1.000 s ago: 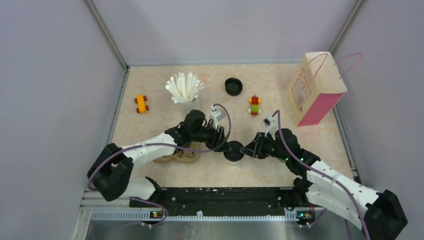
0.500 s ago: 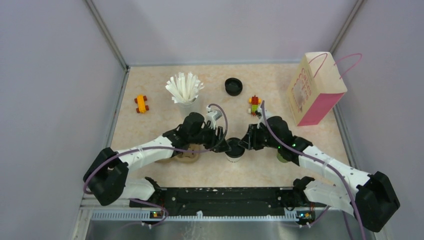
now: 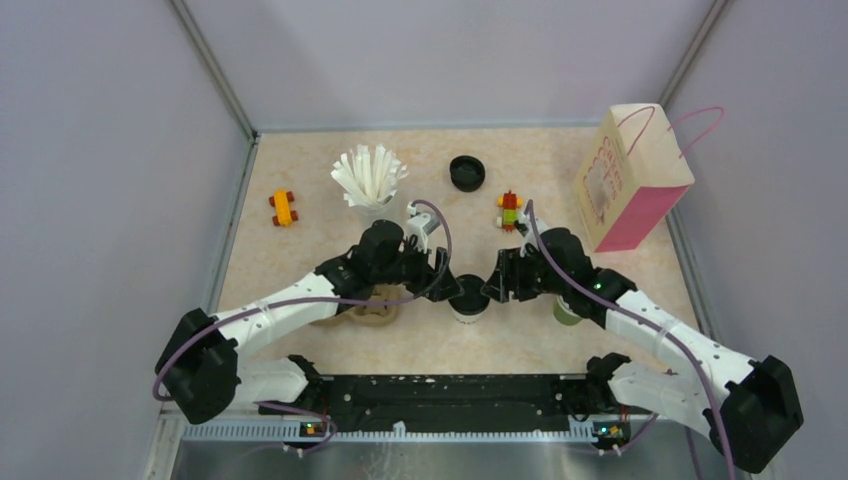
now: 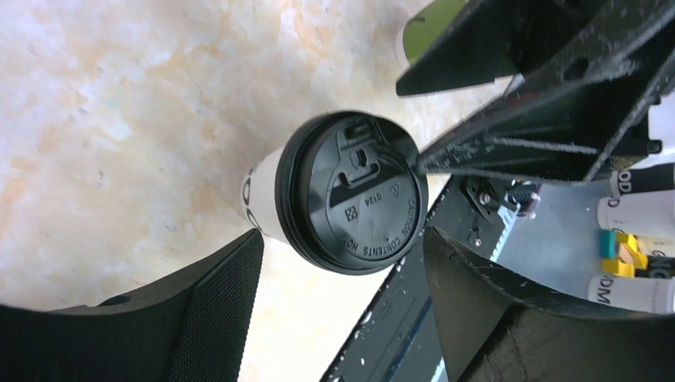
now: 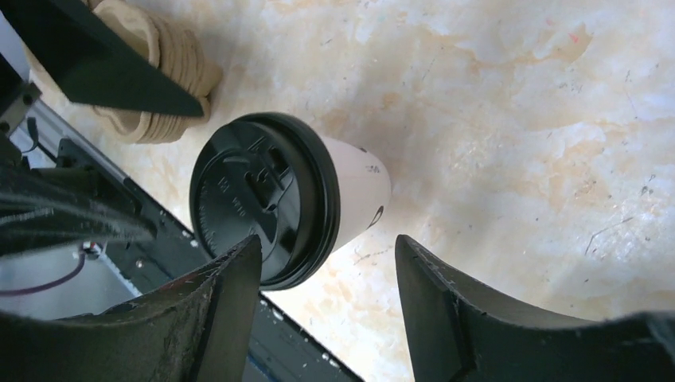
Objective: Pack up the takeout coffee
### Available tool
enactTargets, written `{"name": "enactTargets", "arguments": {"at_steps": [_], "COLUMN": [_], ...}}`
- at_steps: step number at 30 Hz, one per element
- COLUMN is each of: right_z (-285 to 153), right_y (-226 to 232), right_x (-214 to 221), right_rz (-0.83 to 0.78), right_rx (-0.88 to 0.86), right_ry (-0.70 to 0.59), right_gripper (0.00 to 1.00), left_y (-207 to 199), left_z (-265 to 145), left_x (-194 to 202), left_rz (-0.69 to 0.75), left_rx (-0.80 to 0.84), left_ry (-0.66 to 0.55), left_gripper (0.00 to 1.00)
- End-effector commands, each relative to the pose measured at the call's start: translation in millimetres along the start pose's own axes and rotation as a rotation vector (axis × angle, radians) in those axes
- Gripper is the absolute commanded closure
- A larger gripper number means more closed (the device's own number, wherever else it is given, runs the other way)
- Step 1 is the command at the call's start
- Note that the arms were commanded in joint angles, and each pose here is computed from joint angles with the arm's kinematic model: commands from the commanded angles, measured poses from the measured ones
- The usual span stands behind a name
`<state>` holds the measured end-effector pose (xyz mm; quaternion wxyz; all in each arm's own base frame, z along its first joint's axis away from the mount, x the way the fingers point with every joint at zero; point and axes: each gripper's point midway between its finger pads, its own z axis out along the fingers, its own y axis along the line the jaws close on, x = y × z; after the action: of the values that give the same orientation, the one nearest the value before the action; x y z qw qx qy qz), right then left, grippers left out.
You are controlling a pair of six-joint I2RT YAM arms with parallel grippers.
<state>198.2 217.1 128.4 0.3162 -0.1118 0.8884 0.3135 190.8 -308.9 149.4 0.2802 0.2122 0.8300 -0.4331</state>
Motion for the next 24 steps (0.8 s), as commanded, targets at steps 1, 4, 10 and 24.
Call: {"name": "enactTargets", "arguments": {"at_steps": [1, 4, 10, 24], "right_z": [-18.4, -21.3, -19.2, -29.1], "right_y": [21.1, 33.5, 40.5, 56.4], "right_x": [-13.5, -9.4, -1.3, 1.8], "right_rz": [-0.004, 0.025, 0.103, 0.192], "right_rx": [-0.075, -0.149, -0.187, -0.250], "right_ry": [-0.020, -0.016, 0.024, 0.058], "right_gripper": [0.38, 0.38, 0.51, 0.62], "left_y": [-4.8, -1.5, 8.4, 18.7], "left_z": [-6.2, -0.8, 10.4, 24.8], "left_x": [-32.7, -33.2, -34.1, -25.2], "left_rz": [0.094, 0.109, 0.127, 0.144], "left_rx": [-0.036, -0.043, -0.071, -0.038], "left_ry": [-0.085, -0.069, -0.036, 0.010], "left_gripper": [0.21, 0.23, 0.31, 0.35]}}
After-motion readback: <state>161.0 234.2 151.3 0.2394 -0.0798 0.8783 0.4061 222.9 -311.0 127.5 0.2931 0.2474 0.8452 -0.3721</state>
